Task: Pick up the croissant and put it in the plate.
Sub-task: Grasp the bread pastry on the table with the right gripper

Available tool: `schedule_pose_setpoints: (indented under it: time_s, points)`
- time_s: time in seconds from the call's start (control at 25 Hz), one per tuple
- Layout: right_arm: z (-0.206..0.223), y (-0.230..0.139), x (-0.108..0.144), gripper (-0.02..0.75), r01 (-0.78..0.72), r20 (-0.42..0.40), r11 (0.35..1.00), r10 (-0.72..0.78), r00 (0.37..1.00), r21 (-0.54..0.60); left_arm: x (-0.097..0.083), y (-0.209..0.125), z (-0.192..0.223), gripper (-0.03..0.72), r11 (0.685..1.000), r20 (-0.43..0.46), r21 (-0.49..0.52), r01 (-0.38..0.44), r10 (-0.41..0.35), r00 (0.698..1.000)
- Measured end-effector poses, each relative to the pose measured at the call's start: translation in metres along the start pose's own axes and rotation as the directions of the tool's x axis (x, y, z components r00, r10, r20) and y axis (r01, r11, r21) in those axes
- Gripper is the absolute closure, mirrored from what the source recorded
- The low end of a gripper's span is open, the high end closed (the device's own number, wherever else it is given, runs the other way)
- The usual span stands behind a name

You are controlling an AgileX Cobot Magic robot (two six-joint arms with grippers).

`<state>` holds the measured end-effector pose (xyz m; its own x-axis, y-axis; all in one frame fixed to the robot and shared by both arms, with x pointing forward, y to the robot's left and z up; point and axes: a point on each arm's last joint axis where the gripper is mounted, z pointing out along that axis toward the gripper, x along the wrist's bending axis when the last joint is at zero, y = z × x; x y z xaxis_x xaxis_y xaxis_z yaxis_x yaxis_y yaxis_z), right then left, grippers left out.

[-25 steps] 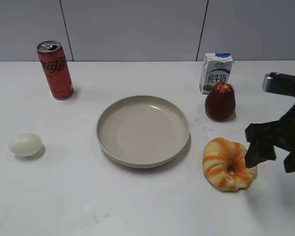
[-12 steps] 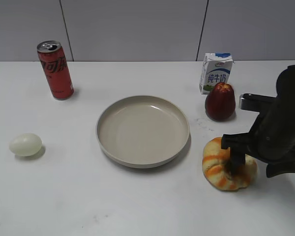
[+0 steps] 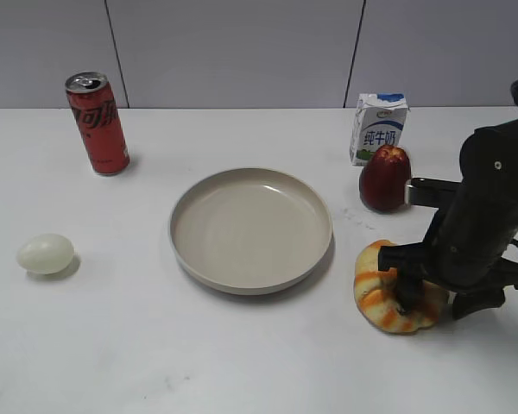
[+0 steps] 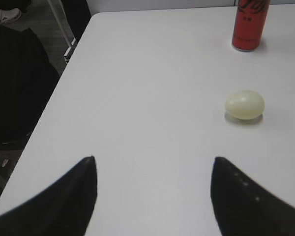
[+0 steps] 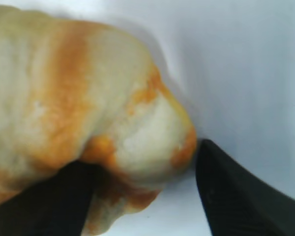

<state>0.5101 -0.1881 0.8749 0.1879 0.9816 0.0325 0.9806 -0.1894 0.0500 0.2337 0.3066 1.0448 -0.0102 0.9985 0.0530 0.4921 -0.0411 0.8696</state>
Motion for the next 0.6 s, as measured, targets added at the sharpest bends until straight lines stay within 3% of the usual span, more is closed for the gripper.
schedule_pose_setpoints:
  time_s: [0.2,0.24,0.6]
  points:
    - [0.0,0.0,0.003,0.637,-0.009,-0.017,1.0,0.009,1.0,-0.004,0.0,0.0,0.0,0.139,1.0,0.0,0.0,0.0,0.0,1.0]
    - [0.0,0.0,0.003,0.666,-0.008,-0.017,1.0,0.008,1.0,-0.004,0.0,0.0,0.0,0.139,1.0,0.0,0.0,0.0,0.0,1.0]
    - [-0.013,-0.001,0.002,0.671,0.048,-0.035,0.998,-0.05,0.998,-0.046,0.0,0.0,0.0,0.139,1.0,0.0,0.0,0.0,0.0,1.0]
